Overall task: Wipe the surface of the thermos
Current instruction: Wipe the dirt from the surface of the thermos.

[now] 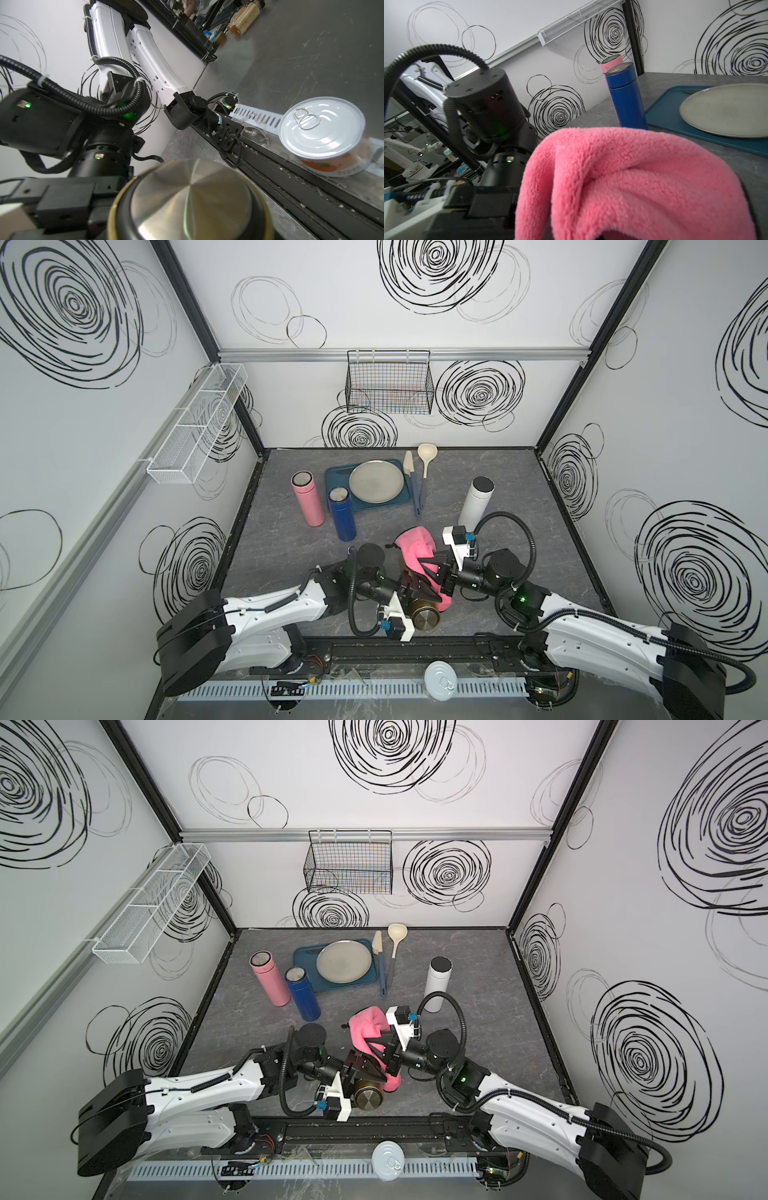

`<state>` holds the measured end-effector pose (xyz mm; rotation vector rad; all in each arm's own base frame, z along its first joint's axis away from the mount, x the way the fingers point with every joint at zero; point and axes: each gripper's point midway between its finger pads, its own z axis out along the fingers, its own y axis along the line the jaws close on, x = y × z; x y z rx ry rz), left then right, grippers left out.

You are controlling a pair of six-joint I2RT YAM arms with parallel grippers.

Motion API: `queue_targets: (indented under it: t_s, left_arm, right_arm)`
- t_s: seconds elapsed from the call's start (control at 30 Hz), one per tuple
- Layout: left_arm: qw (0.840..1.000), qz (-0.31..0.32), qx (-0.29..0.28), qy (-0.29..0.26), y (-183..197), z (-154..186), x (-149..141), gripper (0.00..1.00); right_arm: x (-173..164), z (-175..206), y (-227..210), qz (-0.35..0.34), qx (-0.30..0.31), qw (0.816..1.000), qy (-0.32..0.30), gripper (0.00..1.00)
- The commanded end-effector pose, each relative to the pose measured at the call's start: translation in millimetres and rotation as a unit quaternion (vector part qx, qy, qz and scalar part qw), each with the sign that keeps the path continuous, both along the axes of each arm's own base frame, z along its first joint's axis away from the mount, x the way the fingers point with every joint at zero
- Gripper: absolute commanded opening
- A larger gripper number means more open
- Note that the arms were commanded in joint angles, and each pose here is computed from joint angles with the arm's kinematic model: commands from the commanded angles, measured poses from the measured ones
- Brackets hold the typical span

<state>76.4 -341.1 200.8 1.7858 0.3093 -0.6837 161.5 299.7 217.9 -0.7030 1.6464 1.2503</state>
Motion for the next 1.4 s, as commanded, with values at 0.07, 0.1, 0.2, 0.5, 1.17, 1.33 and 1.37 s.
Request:
queue_targets:
  t_s: [0.07,0.1,0.2,0.5,1.17,1.33,1.37]
  left_arm:
    - [0.994,0.017,-0.102,-0.034,-3.1,52.0,3.8,0.0]
    - [0.993,0.025,-0.115,-0.025,-2.2,57.4,4.5,0.0]
    - [0.982,0.073,-0.173,0.033,0.3,85.8,13.9,0.0]
    - [0.883,0.211,-0.302,0.291,19.2,163.8,78.8,0.0]
    - [0.61,0.473,-0.322,0.548,57.9,175.2,190.3,0.0]
    - [0.603,0.498,-0.334,0.525,61.0,173.9,187.9,0.0]
    - [0.601,0.502,-0.335,0.523,61.1,172.9,187.9,0.0]
  right_arm:
    - [24.4,-52.3,-10.8,-0.035,-0.033,0.997,0.068,0.0]
    - [26.2,-51.3,-11.7,-0.036,-0.035,0.996,0.068,0.0]
    - [25.4,-26.4,-14.4,-0.038,-0.024,0.998,0.044,0.0]
    - [23.9,8.0,-36.1,-0.08,0.017,0.997,0.003,0.0]
    - [-6.7,84.3,1.7,-0.073,0.0,0.99,-0.117,0.0]
    - [9.9,24.7,5.6,-0.106,-0.052,0.99,-0.071,0.0]
    - [12.0,13.7,5.0,-0.112,-0.058,0.99,-0.061,0.0]
